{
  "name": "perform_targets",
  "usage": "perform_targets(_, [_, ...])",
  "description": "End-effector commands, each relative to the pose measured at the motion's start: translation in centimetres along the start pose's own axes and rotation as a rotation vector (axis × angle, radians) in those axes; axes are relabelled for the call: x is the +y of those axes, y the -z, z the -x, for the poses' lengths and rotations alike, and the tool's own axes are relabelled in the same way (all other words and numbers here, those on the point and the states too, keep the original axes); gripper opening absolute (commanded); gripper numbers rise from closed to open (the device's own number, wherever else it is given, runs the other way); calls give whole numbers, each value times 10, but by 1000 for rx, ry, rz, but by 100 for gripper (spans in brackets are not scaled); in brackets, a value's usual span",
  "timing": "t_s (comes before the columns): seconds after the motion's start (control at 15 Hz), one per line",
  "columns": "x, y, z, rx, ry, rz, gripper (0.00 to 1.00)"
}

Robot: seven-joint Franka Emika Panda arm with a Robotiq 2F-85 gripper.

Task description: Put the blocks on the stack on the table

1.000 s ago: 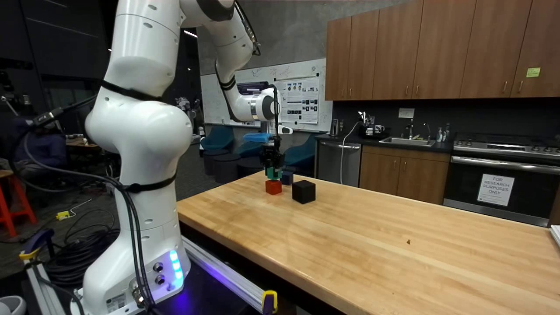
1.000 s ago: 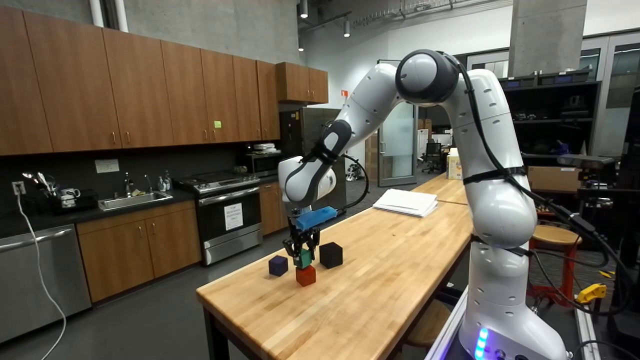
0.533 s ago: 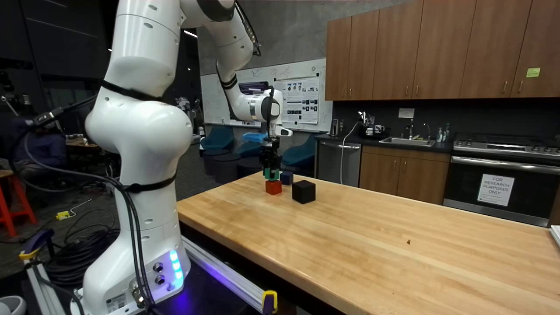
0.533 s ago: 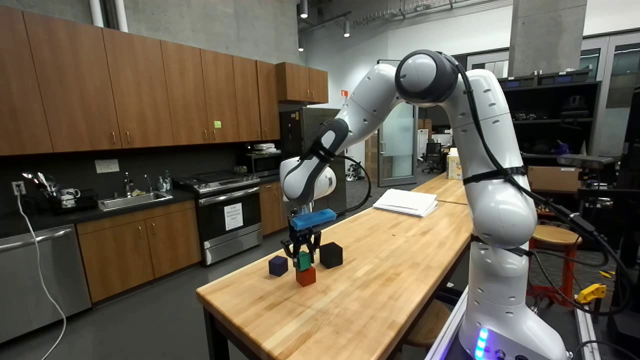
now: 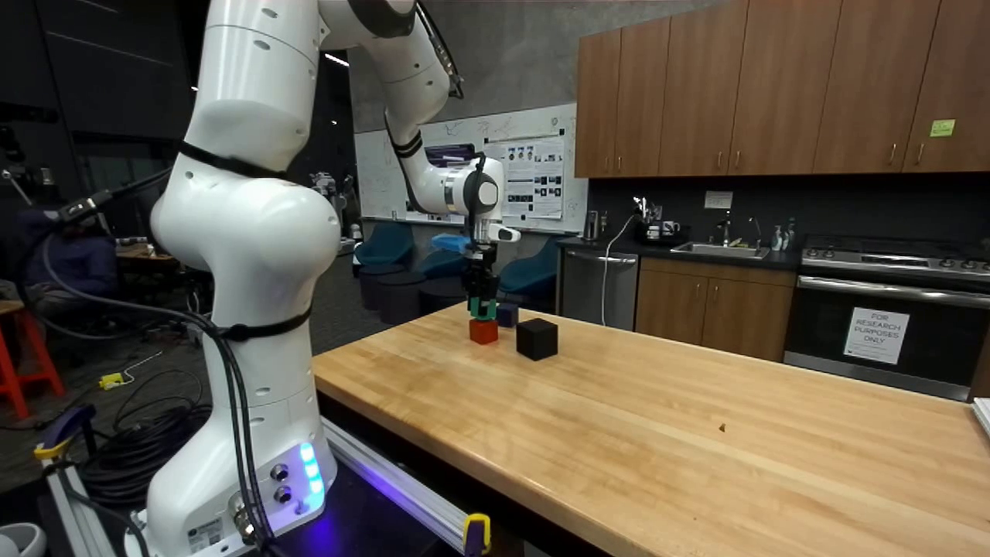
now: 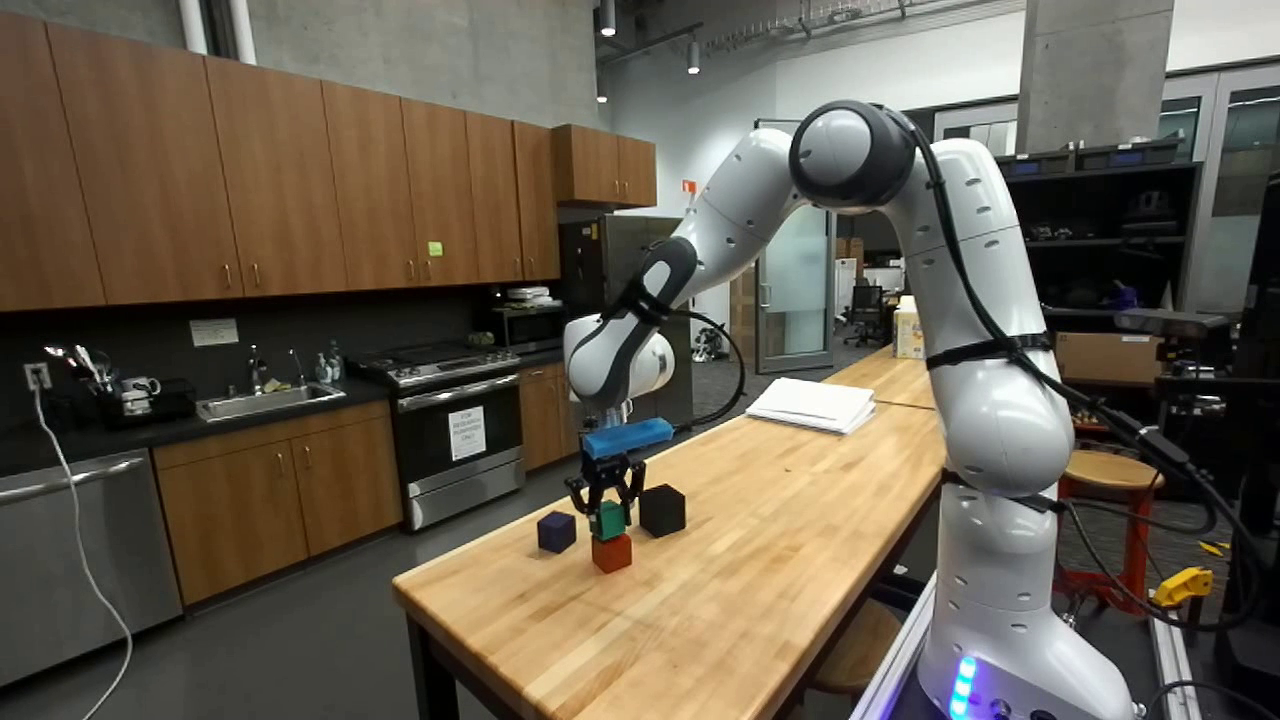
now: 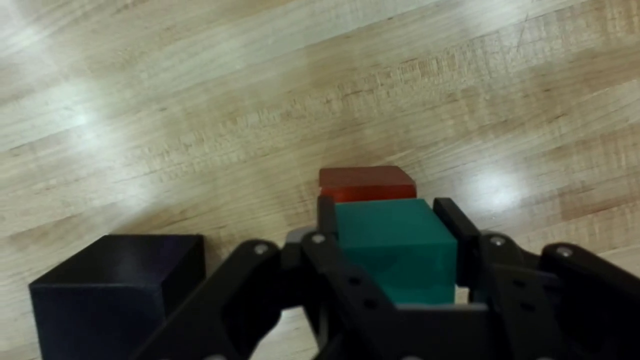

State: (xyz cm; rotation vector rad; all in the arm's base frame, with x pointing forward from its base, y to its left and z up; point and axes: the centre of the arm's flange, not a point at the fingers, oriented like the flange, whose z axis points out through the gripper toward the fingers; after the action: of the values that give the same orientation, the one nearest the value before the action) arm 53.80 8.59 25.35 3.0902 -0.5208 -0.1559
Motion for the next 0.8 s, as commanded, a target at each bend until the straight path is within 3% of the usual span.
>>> perform_targets(0.0, [3,1,1,-7,-29,-6,25])
perform_targets(0.27, [4,-2,0,-13,-35,-3,25])
perform_targets(0.33, [3,-3,0,-16,-35,-3,75])
perform_targets(0.47, [3,-5,0,-17,-33,-1,79])
perform_targets(0.67, [4,-5,1,-17,-28,-2,97])
perform_targets(0.73, [4,-3,2,-14,-26,-3,99])
